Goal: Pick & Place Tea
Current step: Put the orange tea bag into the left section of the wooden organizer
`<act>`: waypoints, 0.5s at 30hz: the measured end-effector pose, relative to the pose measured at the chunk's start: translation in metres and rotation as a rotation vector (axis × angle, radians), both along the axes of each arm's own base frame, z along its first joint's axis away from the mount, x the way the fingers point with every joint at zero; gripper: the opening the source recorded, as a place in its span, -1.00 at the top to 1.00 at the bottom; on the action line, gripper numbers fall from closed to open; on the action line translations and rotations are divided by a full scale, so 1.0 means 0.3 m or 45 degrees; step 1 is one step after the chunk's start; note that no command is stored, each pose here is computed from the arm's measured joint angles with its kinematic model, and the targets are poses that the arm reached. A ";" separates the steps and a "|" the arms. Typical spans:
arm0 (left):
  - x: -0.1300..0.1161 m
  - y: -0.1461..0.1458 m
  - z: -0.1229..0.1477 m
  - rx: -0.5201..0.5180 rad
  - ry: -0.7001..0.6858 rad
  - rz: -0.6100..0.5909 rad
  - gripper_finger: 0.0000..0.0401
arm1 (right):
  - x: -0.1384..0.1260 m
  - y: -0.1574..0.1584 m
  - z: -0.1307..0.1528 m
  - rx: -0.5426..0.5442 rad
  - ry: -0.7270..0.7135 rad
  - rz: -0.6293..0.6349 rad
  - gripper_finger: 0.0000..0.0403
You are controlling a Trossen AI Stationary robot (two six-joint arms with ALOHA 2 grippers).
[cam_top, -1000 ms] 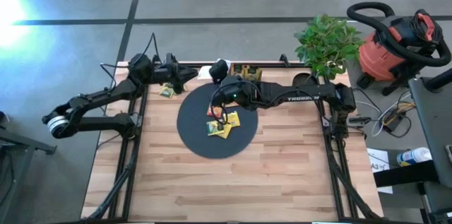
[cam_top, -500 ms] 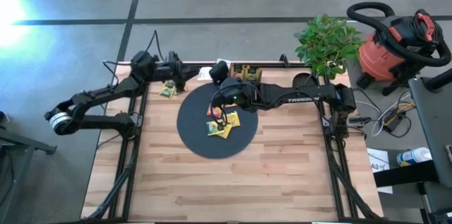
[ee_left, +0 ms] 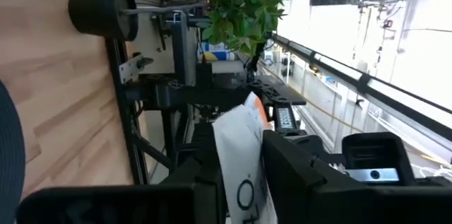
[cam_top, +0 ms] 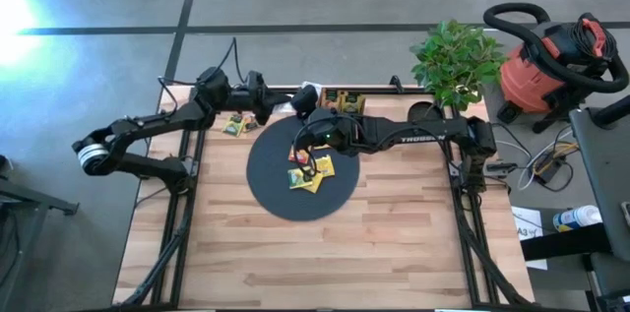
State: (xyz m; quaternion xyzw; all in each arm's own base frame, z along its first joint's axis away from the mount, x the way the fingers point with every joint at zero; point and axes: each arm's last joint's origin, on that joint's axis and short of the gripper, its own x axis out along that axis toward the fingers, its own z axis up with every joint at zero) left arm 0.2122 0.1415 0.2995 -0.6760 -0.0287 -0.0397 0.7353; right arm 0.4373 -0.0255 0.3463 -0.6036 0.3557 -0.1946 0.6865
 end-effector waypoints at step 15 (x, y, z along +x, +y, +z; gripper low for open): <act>-0.017 -0.009 -0.006 0.072 0.060 -0.012 0.87 | -0.007 -0.003 -0.017 0.001 0.053 -0.046 0.94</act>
